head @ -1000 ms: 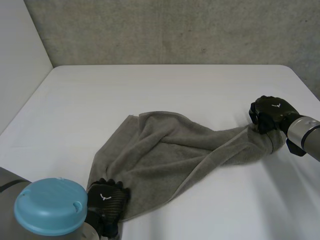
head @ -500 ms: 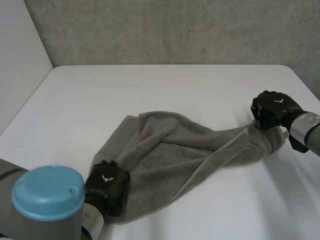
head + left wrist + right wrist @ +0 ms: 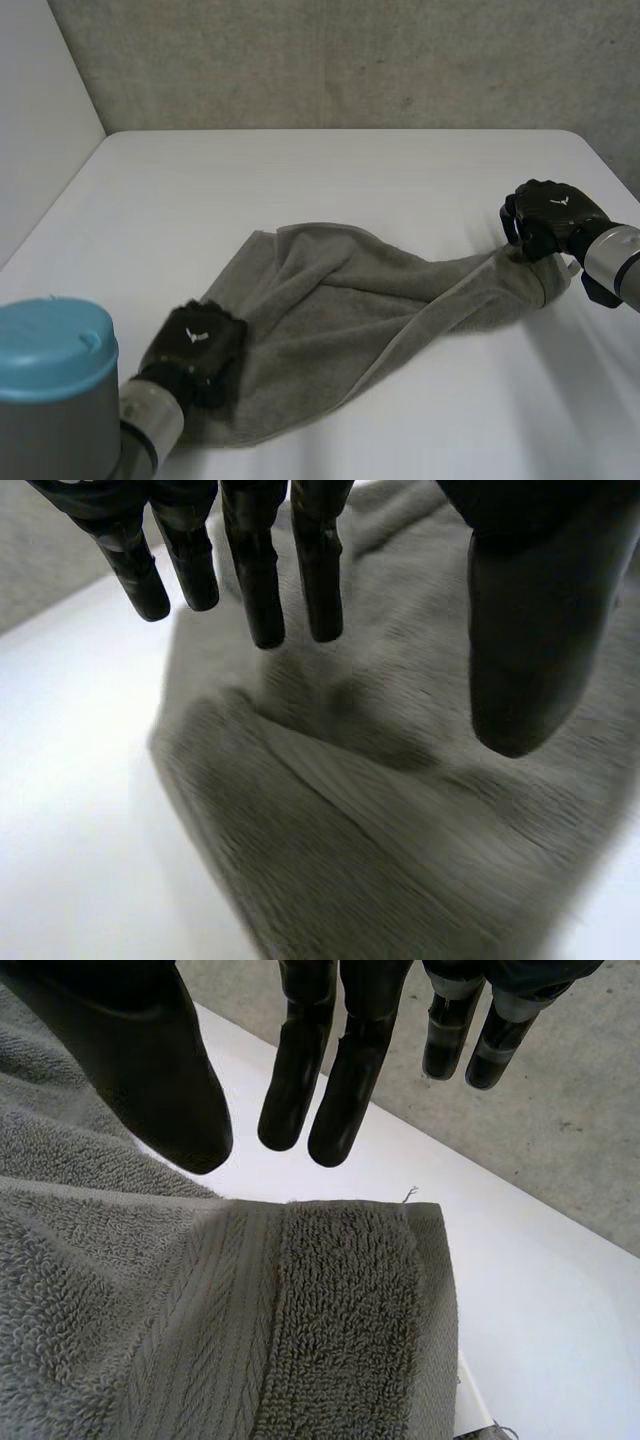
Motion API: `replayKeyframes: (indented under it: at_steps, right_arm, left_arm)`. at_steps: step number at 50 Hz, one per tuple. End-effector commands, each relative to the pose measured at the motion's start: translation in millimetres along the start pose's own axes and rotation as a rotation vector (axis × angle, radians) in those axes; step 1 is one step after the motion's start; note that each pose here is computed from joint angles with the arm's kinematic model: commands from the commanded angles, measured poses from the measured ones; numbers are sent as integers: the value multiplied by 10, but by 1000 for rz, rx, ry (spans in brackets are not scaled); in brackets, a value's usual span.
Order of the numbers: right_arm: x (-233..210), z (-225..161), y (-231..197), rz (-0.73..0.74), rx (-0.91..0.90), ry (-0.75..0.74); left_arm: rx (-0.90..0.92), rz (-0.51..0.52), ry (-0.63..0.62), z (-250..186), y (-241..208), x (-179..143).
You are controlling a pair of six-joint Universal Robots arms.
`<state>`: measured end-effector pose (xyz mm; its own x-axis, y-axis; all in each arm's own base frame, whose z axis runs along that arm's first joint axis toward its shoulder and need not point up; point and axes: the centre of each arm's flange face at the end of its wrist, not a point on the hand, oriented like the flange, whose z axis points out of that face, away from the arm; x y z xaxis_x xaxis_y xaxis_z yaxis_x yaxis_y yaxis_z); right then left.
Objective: Fold the towel.
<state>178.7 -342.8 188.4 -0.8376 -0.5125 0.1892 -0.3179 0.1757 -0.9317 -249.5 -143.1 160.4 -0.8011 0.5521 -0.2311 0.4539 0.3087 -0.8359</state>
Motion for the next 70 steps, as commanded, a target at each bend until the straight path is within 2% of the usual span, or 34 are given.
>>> replayKeyframes:
  at_steps: [1, 18, 43, 63, 70]
  right_arm:
    - [7, 2, 0, 0, 0, 3]
    - [-11, -1, 30, 1, -7, 1]
    - [-23, -1, 43, -2, -9, -3]
    - [-11, -6, 37, -2, -8, 0]
    - [-11, -65, -75, -15, 14, 1]
  left_arm:
    - [-36, 37, 53, -233, 108, 123]
    - [-32, 89, 93, -224, 262, 282]
    - [-59, 91, 72, -46, 397, 308]
    - [20, 57, 43, 36, 205, 237]
    - [97, 25, -4, 48, -32, 96]
